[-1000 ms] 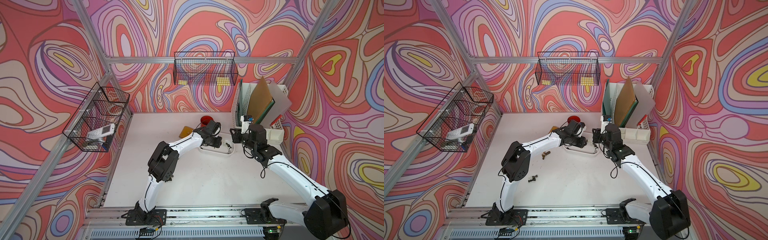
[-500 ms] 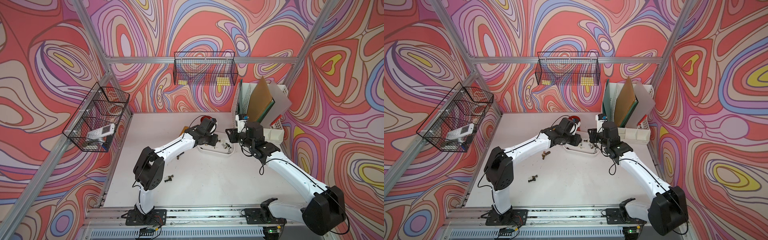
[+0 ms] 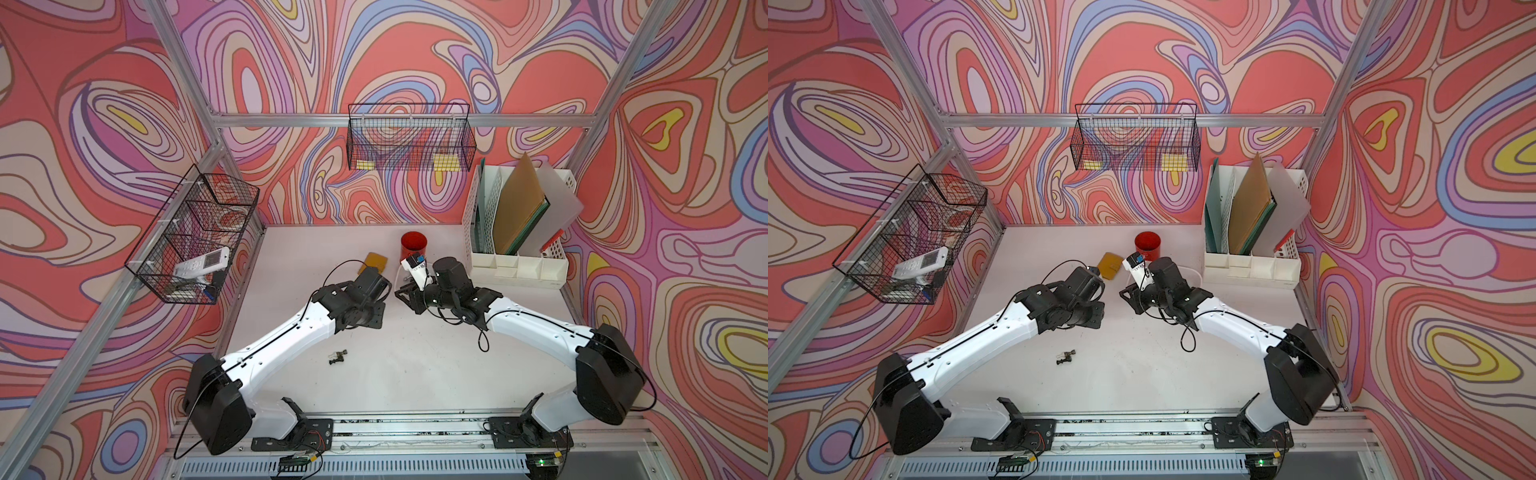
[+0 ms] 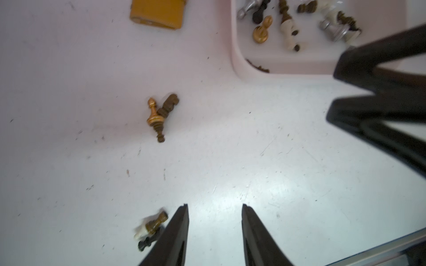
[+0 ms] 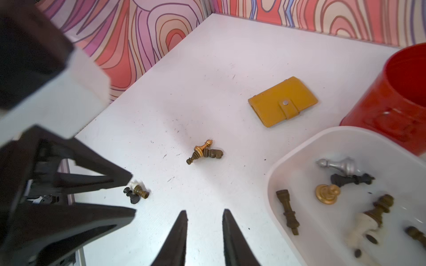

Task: Put the chess pieces into the storage box
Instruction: Pick up the chess piece at the center of the board.

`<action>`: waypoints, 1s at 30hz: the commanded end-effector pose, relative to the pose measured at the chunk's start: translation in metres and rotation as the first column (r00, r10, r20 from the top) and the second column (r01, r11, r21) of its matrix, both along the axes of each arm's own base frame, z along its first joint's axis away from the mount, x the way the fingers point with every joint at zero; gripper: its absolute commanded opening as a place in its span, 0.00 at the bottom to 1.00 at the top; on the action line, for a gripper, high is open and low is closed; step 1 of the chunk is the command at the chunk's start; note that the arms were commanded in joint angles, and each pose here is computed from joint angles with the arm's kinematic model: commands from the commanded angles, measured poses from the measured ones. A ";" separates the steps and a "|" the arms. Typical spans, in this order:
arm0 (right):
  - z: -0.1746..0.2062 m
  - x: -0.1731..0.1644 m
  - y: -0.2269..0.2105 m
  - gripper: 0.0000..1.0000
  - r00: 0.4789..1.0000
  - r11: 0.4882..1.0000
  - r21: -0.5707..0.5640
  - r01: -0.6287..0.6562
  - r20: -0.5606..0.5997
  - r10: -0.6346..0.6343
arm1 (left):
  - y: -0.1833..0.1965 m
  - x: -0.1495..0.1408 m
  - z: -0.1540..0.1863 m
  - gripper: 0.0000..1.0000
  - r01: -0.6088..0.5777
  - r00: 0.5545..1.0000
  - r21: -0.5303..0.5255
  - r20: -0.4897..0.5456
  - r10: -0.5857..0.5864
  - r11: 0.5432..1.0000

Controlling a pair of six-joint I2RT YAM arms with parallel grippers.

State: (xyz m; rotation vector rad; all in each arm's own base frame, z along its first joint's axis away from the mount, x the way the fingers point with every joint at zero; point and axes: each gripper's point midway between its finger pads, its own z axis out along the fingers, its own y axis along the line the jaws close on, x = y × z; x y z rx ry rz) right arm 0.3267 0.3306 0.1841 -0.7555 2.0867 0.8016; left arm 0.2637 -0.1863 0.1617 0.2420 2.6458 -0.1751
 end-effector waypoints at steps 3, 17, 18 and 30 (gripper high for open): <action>-0.013 0.039 0.012 0.29 0.982 0.987 -0.011 0.158 -0.103 -0.159 | 0.040 -0.003 -0.030 0.44 -0.115 0.989 0.002 -0.097 0.115 0.993; -0.042 0.060 0.045 0.29 0.946 0.985 -0.029 0.168 -0.277 -0.170 | 0.032 0.061 -0.098 0.42 -0.142 0.983 -0.006 -0.116 0.141 0.990; -0.042 0.060 0.045 0.28 0.947 0.986 -0.028 0.165 -0.276 -0.166 | 0.032 0.062 -0.100 0.41 -0.138 0.983 0.002 -0.121 0.138 0.990; -0.043 0.060 0.051 0.28 0.949 0.989 -0.035 0.144 -0.278 -0.149 | 0.041 0.074 -0.126 0.38 -0.147 0.977 0.081 -0.144 0.157 0.986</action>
